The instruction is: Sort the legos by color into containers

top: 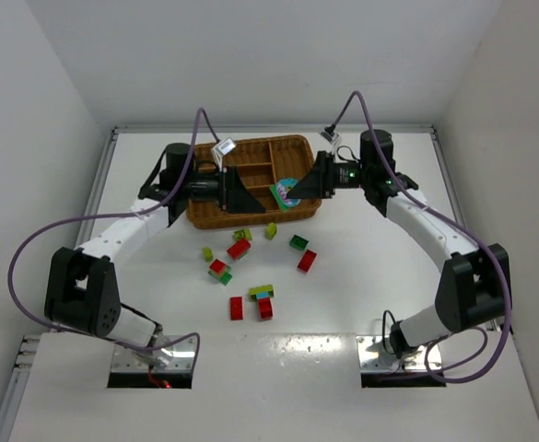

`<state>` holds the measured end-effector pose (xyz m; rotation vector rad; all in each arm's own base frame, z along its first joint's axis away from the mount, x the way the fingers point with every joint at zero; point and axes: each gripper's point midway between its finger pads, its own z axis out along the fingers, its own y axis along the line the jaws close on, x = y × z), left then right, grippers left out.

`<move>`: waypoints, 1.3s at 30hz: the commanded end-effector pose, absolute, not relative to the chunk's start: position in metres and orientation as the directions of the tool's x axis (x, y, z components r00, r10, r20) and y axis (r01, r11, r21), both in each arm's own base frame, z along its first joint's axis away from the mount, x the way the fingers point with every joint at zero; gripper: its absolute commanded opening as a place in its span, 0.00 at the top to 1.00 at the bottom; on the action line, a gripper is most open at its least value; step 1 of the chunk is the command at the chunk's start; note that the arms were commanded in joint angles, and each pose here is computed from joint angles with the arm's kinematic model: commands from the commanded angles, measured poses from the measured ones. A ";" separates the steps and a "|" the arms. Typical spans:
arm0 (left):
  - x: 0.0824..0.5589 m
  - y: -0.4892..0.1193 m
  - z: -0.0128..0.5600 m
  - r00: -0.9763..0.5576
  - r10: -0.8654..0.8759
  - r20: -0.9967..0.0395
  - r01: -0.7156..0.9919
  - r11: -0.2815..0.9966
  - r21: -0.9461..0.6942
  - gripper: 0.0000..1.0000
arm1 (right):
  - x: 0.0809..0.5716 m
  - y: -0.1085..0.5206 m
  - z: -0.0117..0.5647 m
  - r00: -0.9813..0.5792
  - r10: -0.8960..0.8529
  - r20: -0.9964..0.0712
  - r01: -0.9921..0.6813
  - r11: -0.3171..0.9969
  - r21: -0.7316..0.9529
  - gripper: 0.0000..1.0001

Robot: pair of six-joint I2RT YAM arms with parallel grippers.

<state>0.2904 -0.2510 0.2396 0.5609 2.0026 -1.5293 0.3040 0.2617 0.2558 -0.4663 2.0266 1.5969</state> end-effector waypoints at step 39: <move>0.295 -0.247 0.261 -0.748 -0.031 -0.663 0.648 0.183 -0.739 1.00 | 0.355 0.228 0.266 -0.758 0.320 -0.569 -0.435 0.402 0.806 0.86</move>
